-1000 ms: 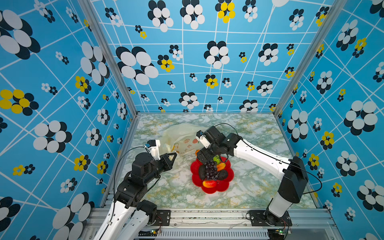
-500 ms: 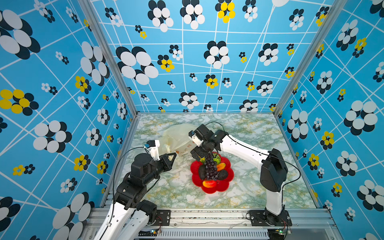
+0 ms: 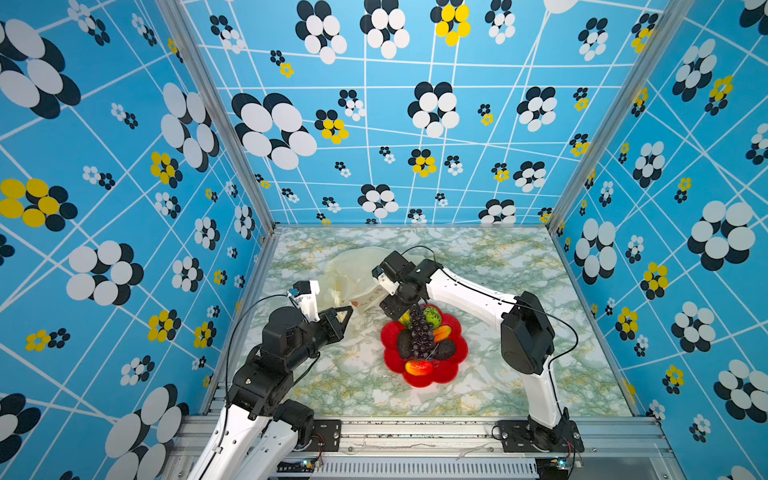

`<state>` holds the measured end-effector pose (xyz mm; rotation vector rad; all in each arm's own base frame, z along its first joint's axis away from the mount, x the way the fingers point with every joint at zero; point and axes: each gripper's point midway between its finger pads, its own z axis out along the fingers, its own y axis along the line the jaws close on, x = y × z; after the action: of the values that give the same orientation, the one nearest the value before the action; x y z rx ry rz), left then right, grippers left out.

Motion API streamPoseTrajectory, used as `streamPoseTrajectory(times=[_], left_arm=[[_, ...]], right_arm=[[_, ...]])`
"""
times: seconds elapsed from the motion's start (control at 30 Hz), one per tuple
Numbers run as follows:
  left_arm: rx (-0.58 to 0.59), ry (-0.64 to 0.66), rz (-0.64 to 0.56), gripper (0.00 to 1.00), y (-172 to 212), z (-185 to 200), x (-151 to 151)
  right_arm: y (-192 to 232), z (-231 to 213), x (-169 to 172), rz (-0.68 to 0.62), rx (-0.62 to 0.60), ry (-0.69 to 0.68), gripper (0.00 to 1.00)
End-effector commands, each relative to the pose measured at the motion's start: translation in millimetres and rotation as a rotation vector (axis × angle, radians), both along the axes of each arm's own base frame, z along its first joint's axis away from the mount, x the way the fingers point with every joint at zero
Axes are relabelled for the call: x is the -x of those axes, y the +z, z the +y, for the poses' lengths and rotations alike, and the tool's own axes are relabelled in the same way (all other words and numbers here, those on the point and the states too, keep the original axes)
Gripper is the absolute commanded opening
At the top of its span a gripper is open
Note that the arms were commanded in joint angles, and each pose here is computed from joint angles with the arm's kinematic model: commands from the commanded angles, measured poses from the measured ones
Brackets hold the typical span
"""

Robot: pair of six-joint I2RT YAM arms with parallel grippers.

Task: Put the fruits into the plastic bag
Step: 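Lower the right gripper onto the orange papaya and close on it, then lift the papaya with the right gripper and carry it into the bag mouth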

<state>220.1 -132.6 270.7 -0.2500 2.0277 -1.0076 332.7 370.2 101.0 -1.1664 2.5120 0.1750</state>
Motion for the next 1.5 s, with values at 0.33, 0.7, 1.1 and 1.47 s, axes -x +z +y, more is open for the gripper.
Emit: streamPoseTrajectory(times=[0.33, 0.7, 1.1, 1.47], left_arm=[[0.004, 0.004, -0.001, 0.01, 2.4, 2.5, 5.7], [0.022, -0.001, -0.007, 0.01, 5.9, 2.0, 8.5], [0.037, -0.003, 0.0, 0.01, 6.0, 1.2, 10.3], [0.051, -0.012, 0.011, 0.01, 1.7, -3.8, 4.3]], right_arm=[[-1.1, 1.5, -1.1, 0.015, -0.005, -0.016, 0.47], [45.8, 16.1, 1.5, -0.051, -0.247, -0.07, 0.27], [83.2, 21.2, 18.6, -0.076, -0.469, -0.068, 0.25], [137.3, 5.9, 35.3, -0.12, -0.687, -0.13, 0.24]])
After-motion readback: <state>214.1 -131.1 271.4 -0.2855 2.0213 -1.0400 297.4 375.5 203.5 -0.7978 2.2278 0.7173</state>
